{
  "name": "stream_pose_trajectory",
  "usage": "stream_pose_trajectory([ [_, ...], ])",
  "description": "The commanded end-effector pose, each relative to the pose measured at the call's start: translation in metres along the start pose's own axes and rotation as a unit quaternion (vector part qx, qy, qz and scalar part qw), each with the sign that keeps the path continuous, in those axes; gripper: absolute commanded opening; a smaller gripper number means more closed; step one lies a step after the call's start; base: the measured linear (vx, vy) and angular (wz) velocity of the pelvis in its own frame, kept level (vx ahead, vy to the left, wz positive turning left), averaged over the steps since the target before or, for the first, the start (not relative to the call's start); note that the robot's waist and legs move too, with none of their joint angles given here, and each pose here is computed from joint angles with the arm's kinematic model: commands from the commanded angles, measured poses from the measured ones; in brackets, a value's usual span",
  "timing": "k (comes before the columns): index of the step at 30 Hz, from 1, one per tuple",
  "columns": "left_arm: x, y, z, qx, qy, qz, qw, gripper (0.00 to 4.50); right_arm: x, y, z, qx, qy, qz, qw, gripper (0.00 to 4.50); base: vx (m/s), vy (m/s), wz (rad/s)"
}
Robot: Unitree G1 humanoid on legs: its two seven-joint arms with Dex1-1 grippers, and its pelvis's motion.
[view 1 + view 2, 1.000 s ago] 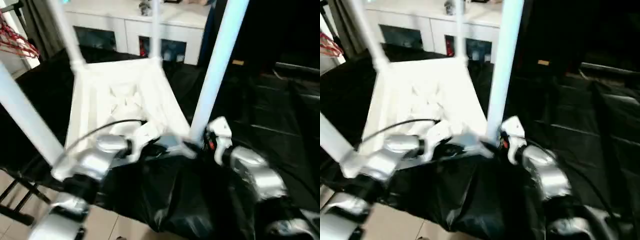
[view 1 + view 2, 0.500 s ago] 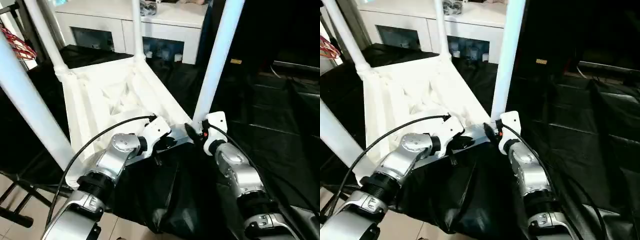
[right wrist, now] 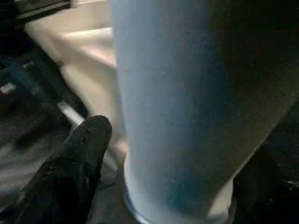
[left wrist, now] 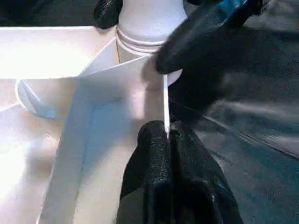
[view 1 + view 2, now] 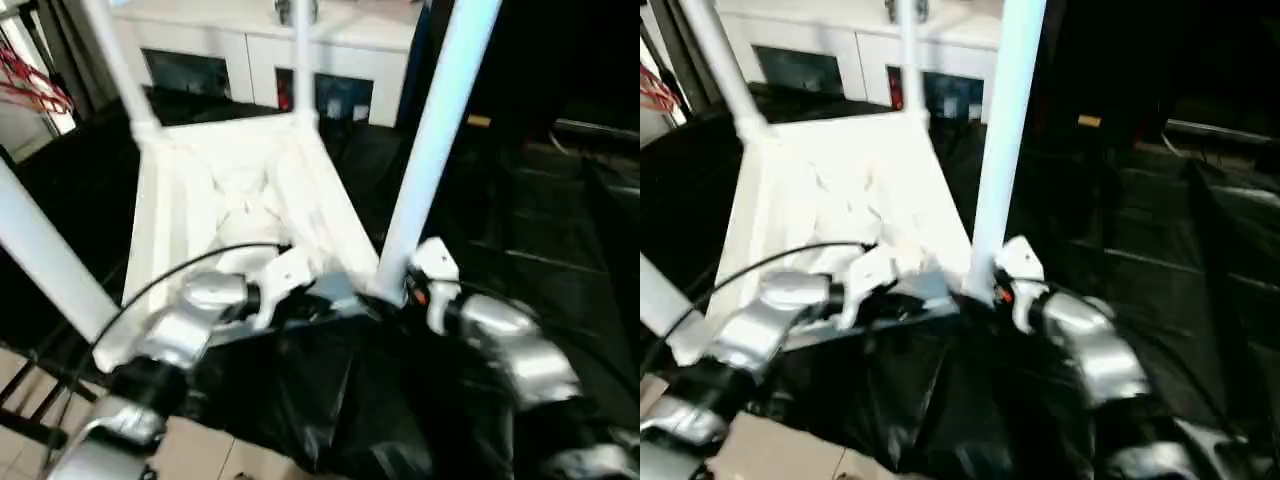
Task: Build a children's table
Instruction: Rotate leg to tighten
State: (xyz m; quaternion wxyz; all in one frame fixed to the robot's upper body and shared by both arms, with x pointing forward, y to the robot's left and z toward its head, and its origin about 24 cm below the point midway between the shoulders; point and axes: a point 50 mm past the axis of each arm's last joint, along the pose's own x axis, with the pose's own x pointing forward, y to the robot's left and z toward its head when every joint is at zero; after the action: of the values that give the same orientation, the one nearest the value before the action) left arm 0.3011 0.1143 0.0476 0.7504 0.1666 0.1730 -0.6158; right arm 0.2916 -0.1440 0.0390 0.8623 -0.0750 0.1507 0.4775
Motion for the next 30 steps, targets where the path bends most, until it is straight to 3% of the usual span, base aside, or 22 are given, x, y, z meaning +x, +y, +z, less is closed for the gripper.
stream_pose_trajectory([
  [1, 0.005, -0.011, 0.014, 0.033, -0.022, -0.064, 0.997, 0.00, -0.001, 0.013, -0.007, -0.005, 0.029, 0.081, 0.996, 3.85, 0.000, 0.000, 0.00],
  [11, -0.001, -0.011, 0.013, 0.031, -0.019, -0.084, 0.996, 0.00, -0.008, 0.013, -0.005, 0.003, 0.036, 0.112, 0.993, 3.01, 0.000, 0.000, 0.00],
  [15, 0.002, -0.009, 0.012, 0.026, -0.025, -0.056, 0.998, 0.00, -0.005, 0.021, -0.011, 0.009, 0.037, 0.120, 0.992, 2.74, 0.000, 0.000, 0.00],
  [20, 0.006, -0.008, 0.013, 0.023, -0.031, -0.034, 0.999, 0.00, 0.002, 0.020, -0.014, 0.022, 0.020, 0.069, 0.997, 2.66, 0.000, 0.000, 0.00],
  [23, 0.013, -0.006, 0.017, 0.020, -0.039, -0.005, 0.999, 0.00, 0.013, 0.018, -0.016, 0.040, 0.002, -0.012, 0.999, 2.65, 0.000, 0.000, 0.00],
  [30, 0.033, -0.002, 0.027, 0.002, -0.059, 0.071, 0.996, 0.00, 0.036, 0.032, -0.017, 0.086, -0.036, -0.104, 0.990, 2.64, 0.000, 0.000, 0.00],
])
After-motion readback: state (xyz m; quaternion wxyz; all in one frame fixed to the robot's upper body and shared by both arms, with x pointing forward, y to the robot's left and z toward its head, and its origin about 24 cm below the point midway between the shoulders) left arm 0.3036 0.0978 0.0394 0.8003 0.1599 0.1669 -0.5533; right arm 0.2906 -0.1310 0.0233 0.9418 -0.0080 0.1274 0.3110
